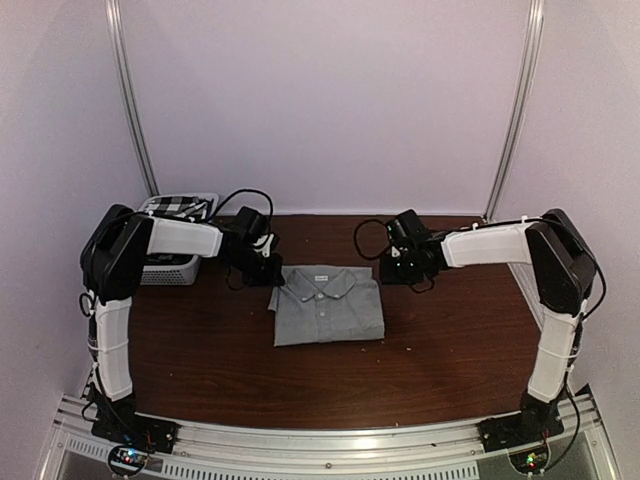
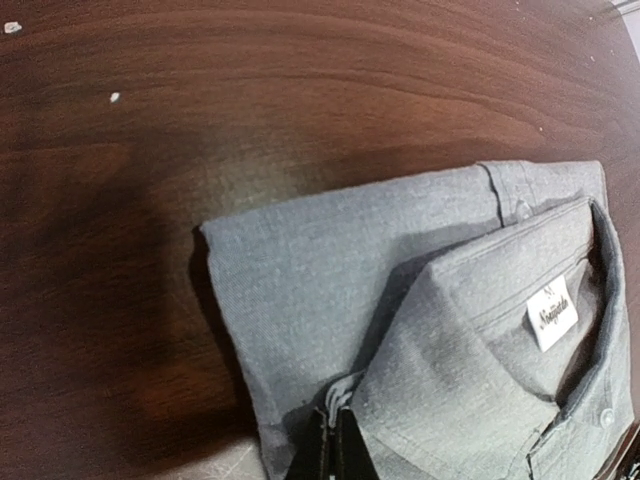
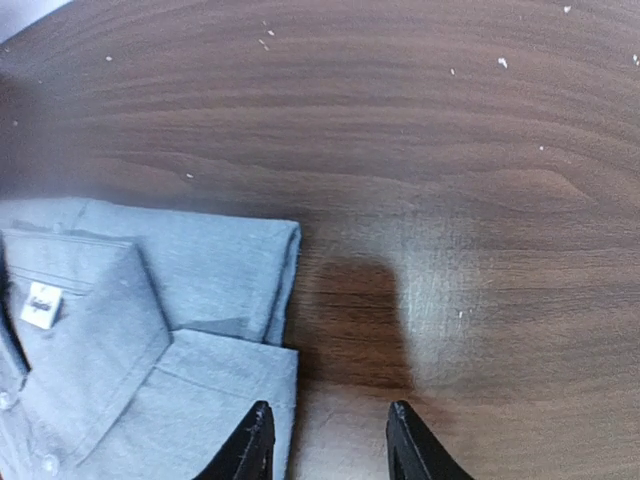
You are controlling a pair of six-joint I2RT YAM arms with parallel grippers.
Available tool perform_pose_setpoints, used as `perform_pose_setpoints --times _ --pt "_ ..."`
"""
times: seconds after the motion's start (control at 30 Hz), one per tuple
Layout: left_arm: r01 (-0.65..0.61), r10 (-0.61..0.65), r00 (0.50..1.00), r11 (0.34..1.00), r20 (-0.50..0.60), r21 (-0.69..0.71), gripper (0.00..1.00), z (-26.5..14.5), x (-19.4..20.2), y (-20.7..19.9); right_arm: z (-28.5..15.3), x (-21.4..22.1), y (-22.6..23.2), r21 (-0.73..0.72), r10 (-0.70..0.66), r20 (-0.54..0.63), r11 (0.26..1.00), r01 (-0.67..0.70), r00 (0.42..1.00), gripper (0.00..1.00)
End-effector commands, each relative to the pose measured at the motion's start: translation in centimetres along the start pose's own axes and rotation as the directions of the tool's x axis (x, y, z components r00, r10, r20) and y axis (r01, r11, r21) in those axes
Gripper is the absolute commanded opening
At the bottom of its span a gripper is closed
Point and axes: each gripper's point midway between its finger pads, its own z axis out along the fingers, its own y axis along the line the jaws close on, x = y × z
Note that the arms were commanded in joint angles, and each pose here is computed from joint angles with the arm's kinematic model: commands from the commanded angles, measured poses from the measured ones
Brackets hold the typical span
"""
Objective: Fold and stack the long sleeve shirts
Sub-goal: Smooth out the square-folded shirt at the center of the board.
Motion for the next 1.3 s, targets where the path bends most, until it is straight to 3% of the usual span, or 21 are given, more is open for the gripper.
perform_pose_setpoints --times 0.0,0.27,0.6,0.7,0.83,1.03,1.13,1.27 --pt "-0.007 0.006 0.999 1.0 0.045 0.008 0.0 -0.6 -1.8 -0.1 -5.3 -2.7 3.8 -0.054 -0.045 0.099 0.997 0.051 0.994 0.39" --pt "-0.002 0.001 0.999 1.0 0.039 0.007 0.0 -0.4 -1.7 0.0 -6.6 5.0 10.0 -0.217 -0.115 -0.024 0.97 0.108 0.993 0.31" --pt "0.005 -0.005 1.0 1.0 0.029 0.009 0.0 -0.2 -1.4 0.1 -5.1 14.4 8.3 -0.259 -0.085 -0.21 0.965 0.029 0.974 0.3" --pt "0.0 0.0 1.0 1.0 0.03 0.013 0.0 -0.4 -1.7 -0.2 -6.0 13.4 8.0 -0.243 -0.074 -0.18 0.969 0.028 0.981 0.32" --pt "-0.023 0.022 0.999 0.999 0.048 0.023 0.09 -1.5 -2.5 -1.0 -7.8 10.4 7.7 -0.23 -0.046 -0.116 0.973 0.018 0.992 0.43" --pt "-0.066 0.059 0.991 0.996 0.124 0.052 0.48 -5.4 -4.5 -3.1 -7.4 7.0 4.2 -0.174 0.04 -0.064 0.983 -0.051 0.997 0.61" --pt "-0.073 0.065 0.987 0.996 0.146 0.052 0.55 -7.1 -4.5 -3.3 -6.3 5.8 3.1 -0.169 0.072 -0.053 0.982 -0.08 0.996 0.62" --pt "-0.065 0.057 0.989 0.996 0.135 0.056 0.56 -8.2 -3.1 -2.7 -4.6 4.2 2.4 -0.161 0.101 -0.049 0.981 -0.108 0.994 0.61"
